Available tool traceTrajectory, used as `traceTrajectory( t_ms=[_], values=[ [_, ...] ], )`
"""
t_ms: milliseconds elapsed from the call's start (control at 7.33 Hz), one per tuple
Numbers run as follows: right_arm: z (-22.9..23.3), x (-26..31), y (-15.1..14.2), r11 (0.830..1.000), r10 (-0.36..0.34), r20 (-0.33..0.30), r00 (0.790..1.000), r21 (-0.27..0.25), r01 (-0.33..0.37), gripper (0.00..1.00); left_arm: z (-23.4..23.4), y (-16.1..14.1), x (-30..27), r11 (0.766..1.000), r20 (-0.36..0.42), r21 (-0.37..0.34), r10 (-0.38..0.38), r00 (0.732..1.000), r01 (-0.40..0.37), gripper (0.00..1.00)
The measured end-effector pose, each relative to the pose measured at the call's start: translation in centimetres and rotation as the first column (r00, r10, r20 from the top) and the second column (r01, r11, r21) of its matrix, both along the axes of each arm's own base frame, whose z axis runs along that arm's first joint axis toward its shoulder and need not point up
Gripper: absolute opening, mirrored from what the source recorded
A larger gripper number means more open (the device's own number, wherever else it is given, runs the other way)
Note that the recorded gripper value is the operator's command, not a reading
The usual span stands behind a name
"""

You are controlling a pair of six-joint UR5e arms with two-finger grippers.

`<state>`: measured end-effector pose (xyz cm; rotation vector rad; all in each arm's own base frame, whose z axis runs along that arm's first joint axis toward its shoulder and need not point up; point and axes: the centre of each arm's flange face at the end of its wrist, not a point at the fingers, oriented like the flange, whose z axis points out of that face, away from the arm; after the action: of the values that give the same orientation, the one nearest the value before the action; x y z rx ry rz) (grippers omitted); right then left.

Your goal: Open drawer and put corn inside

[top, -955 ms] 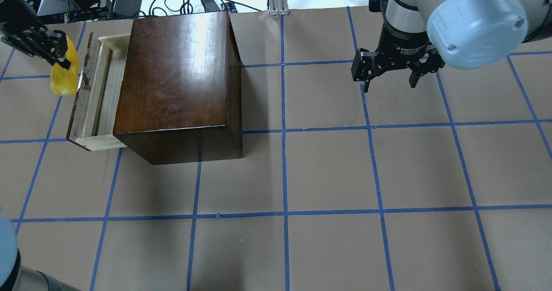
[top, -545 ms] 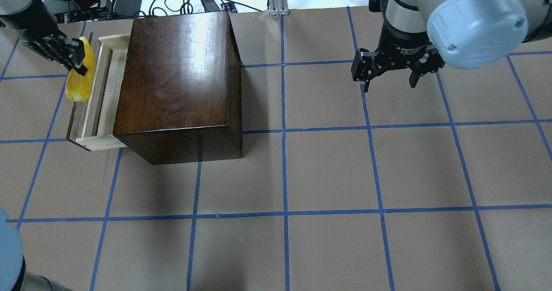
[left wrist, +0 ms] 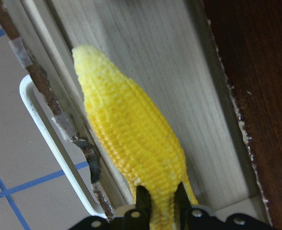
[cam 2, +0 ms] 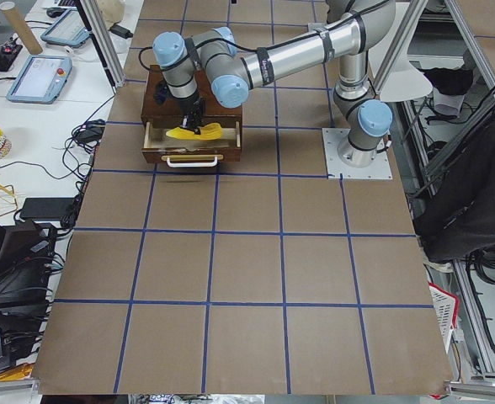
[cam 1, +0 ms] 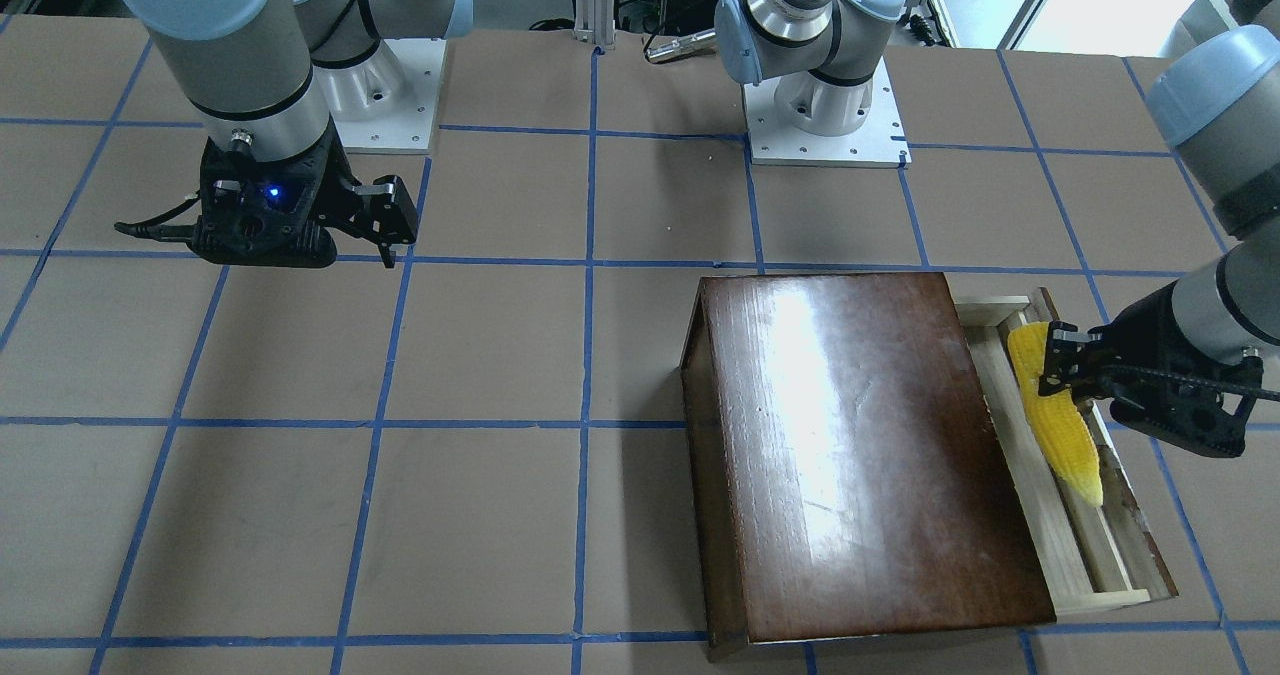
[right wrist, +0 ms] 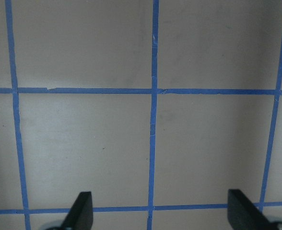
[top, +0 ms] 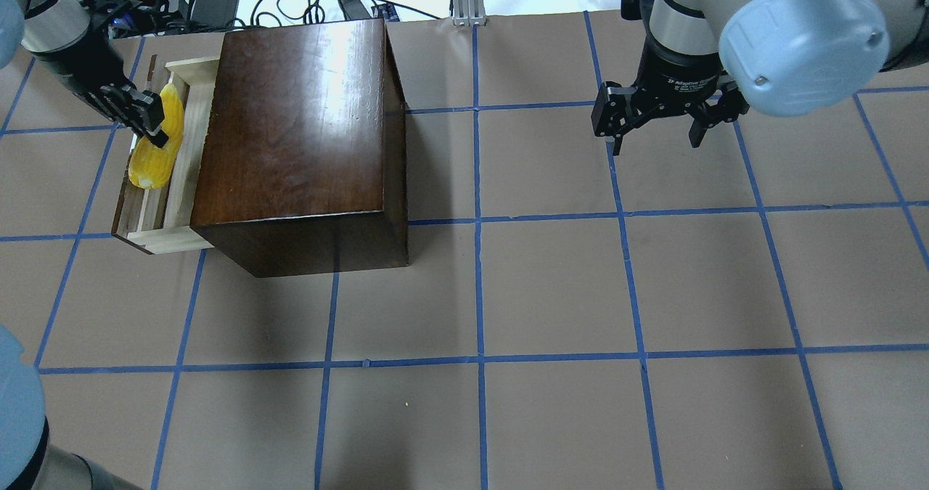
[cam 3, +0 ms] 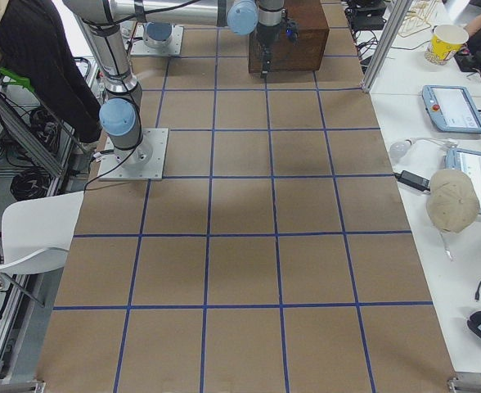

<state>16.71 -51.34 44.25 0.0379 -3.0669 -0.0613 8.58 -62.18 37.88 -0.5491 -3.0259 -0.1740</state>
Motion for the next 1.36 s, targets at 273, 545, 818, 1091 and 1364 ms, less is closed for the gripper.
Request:
traceTrajectory(
  t_ms=[273, 545, 818, 1091, 1364],
  values=[
    [0.0, 0.0, 0.0, 1.000, 0.000, -0.001, 1.000, 0.001, 0.000, 1.00, 0.1, 0.1, 0.0, 1.000, 0.002, 0.000, 0.006, 1.000, -0.006, 0.92],
    [0.0, 0.0, 0.0, 1.000, 0.000, -0.001, 1.000, 0.000, 0.000, 1.00, 1.0, 0.3, -0.1, 1.000, 0.008, -0.012, 0.011, 1.000, -0.011, 0.92],
    [0.0, 0.0, 0.0, 1.000, 0.000, -0.001, 1.000, -0.001, 0.000, 1.00, 3.0, 0.8, -0.2, 0.999, 0.013, -0.035, 0.021, 1.000, -0.020, 0.92],
    [0.0, 0.0, 0.0, 1.000, 0.000, -0.001, 1.000, 0.000, 0.000, 1.00, 6.2, 1.7, -2.0, 0.998, 0.016, -0.039, 0.046, 0.999, -0.046, 0.92],
    [0.0, 0.0, 0.0, 1.000, 0.000, -0.001, 1.000, 0.000, 0.000, 1.00, 9.3, 2.8, -7.2, 0.995, 0.031, -0.067, 0.077, 0.997, -0.075, 0.92]
  ],
)
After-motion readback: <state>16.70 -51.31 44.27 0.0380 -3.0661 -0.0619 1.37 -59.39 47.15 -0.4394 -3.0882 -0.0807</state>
